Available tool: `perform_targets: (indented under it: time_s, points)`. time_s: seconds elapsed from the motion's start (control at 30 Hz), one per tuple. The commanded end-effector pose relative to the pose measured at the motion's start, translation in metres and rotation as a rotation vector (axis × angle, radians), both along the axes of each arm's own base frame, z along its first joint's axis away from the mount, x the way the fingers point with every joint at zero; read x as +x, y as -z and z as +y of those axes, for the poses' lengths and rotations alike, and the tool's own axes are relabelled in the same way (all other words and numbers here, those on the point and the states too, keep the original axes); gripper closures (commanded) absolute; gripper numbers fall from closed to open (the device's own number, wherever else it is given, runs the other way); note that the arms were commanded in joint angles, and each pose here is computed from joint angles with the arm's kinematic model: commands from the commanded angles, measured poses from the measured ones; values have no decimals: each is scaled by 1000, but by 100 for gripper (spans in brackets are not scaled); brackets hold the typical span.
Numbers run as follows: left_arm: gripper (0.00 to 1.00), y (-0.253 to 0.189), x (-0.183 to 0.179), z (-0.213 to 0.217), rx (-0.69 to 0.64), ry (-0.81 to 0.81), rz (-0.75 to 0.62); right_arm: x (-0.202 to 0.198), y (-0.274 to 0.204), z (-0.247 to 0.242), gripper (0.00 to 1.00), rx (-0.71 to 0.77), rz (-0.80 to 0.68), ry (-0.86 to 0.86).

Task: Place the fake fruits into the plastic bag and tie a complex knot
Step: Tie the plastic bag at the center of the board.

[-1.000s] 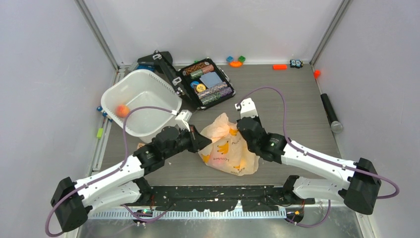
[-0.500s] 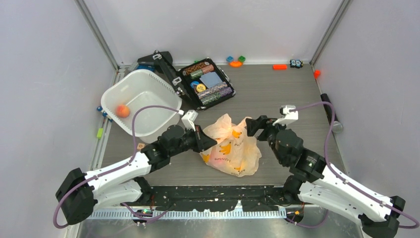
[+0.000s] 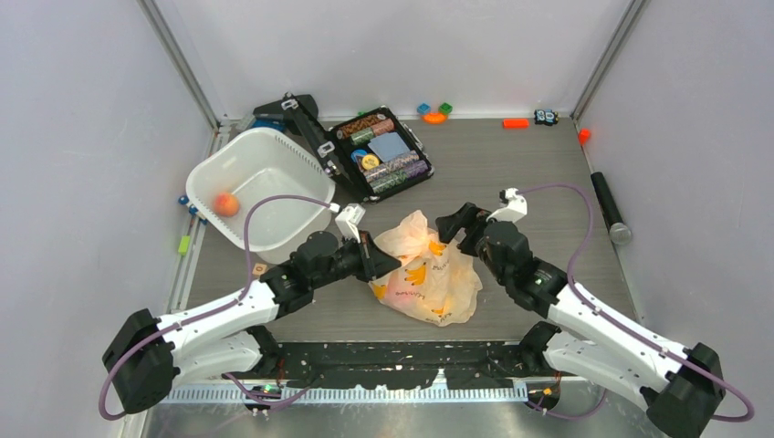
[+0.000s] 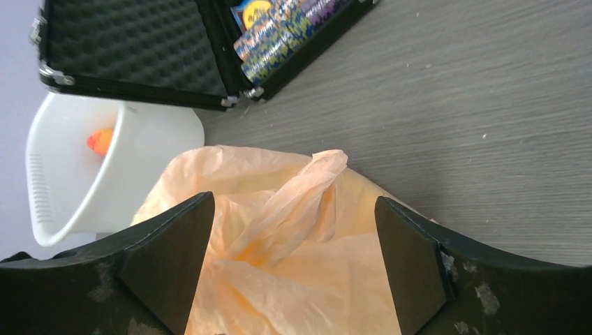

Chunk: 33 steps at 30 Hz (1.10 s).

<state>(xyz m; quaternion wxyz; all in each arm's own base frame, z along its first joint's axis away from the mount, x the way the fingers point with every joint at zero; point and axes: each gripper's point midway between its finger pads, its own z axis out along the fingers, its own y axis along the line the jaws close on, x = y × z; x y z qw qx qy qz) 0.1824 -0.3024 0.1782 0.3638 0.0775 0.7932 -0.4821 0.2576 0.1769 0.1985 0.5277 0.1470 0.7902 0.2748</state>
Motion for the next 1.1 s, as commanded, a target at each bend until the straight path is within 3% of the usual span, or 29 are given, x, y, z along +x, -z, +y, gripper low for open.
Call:
perform_targets:
  time_s: [0.0,0.07,0.2,0.3,0.37,0.53,0.7,0.8,0.93,1.07]
  points:
    - [100,-16,1,-3,-55,10,-42,12,-16,21,8,95,-8,-48]
    - [100,-15,1,-3,-52,9,-42,18,-19,25,14,115,-27,-55]
    - [100,-13,2,0,-36,3,-53,29,-27,37,43,144,-77,-111]
    - [100,-21,4,3,-21,3,-96,36,-37,42,76,93,-154,-143]
    - [100,-29,6,13,46,-6,-159,42,-44,39,92,12,-208,-151]
    - [100,-68,10,43,173,-35,-358,53,-83,15,95,-281,-367,-94]
    - [100,-61,27,78,317,-188,-371,78,-87,-56,95,-593,-350,231]
    - [100,-12,34,101,417,-309,-261,96,-49,-80,95,-563,-232,281]
    - [100,43,32,122,433,-430,-147,110,17,-97,95,-495,-75,254]
    - [100,47,31,125,420,-435,-158,116,38,-93,95,-486,-42,220]
